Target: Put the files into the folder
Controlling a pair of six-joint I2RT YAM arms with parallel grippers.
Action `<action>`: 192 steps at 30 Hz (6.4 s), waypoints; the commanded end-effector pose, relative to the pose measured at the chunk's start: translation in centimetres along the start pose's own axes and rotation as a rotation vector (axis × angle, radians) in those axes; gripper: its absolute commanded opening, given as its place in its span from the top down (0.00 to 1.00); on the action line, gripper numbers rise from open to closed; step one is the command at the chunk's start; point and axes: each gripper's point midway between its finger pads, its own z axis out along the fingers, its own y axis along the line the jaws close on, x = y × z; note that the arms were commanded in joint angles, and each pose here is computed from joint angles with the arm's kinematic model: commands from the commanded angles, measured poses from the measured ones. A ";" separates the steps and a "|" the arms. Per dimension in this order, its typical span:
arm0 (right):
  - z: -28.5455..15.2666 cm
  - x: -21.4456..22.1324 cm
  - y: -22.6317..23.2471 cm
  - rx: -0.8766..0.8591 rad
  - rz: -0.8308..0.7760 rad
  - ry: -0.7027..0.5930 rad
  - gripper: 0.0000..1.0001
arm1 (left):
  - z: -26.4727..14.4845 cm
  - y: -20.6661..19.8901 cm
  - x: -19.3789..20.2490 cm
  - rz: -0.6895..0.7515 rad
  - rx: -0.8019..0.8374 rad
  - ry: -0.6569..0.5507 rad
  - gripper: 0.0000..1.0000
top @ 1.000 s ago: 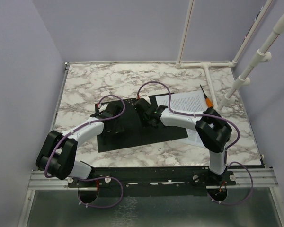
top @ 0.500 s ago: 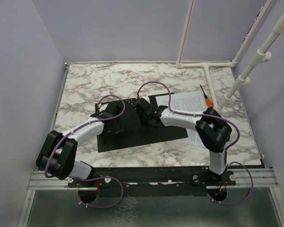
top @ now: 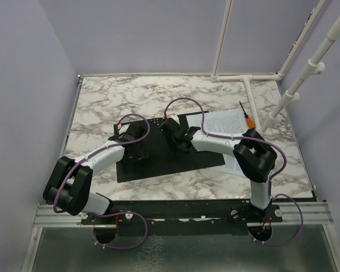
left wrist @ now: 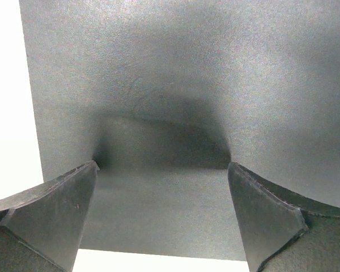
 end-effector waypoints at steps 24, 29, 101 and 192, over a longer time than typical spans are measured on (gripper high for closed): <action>2.2 5.9 -4.5 0.214 -0.089 0.152 0.99 | 0.7 1.2 0.9 -0.009 -0.057 0.009 0.01; 2.4 6.5 -5.0 0.245 -0.100 0.161 1.00 | 0.8 1.2 0.9 -0.006 -0.060 0.012 0.01; 1.5 5.0 -6.3 0.322 -0.095 0.102 0.99 | 1.7 2.0 2.0 0.013 -0.104 0.051 0.01; -5.6 -2.0 -4.6 -0.173 0.277 -0.023 1.00 | -9.1 -4.8 -9.6 0.129 0.222 -0.280 0.01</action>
